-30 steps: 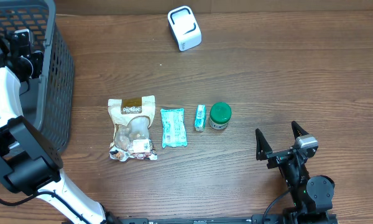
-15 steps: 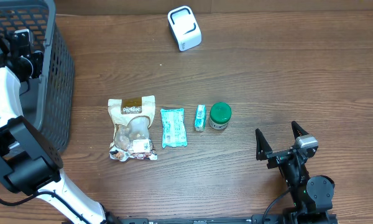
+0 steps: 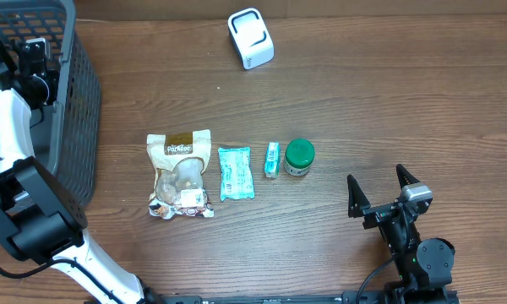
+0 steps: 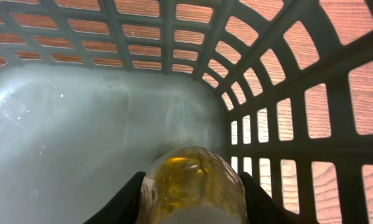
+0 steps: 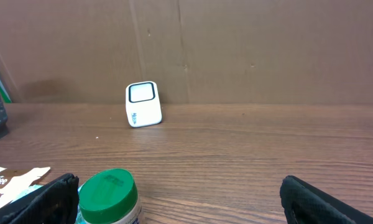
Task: Scan the item barcode
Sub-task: 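Lower the left gripper into the basket over the yellow bottle, then grasp the yellow bottle cap and lift it out of the basket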
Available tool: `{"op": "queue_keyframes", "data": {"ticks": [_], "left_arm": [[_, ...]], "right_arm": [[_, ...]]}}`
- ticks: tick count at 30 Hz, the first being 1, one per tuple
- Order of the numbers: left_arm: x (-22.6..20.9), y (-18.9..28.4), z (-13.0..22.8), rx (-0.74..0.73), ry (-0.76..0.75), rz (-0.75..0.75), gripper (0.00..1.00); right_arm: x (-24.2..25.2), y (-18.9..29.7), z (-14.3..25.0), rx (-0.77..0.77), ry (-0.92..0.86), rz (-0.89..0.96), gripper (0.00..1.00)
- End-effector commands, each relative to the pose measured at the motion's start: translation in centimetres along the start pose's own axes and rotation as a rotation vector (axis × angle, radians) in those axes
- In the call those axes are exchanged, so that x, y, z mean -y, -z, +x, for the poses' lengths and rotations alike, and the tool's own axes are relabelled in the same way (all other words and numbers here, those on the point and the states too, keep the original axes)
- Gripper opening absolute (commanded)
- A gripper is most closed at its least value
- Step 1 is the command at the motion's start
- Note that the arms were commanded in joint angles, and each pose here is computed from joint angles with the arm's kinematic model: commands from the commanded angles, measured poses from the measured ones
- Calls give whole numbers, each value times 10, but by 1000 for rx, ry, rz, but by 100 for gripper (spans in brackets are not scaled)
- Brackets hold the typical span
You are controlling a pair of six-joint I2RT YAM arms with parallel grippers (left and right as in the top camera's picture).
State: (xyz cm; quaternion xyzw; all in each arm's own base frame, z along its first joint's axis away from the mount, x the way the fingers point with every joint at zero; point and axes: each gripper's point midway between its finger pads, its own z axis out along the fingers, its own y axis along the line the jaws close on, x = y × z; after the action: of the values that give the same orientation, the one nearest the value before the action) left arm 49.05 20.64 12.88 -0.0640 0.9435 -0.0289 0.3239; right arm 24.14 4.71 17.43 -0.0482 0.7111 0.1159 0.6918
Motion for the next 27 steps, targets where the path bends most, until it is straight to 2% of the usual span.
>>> {"op": "queue_keyframes", "data": {"ticks": [1, 3, 10, 17, 22, 27], "left_arm": [[-4, 7, -8, 15, 21, -40, 27], [-7, 20, -18, 39, 28, -78, 22], [-2, 96, -63, 218, 80, -150, 21], [22, 200, -101, 452, 183, -153, 20], [49, 278, -110, 606, 249, -116, 18], [75, 347, -110, 742, 229, -103, 16]], "right_arm": [[3, 0, 2, 3, 1, 13, 100], [3, 0, 2, 3, 1, 13, 100], [3, 0, 2, 3, 1, 13, 100], [3, 0, 2, 3, 1, 13, 100], [3, 0, 2, 3, 1, 13, 100], [3, 0, 2, 3, 1, 13, 100]]}}
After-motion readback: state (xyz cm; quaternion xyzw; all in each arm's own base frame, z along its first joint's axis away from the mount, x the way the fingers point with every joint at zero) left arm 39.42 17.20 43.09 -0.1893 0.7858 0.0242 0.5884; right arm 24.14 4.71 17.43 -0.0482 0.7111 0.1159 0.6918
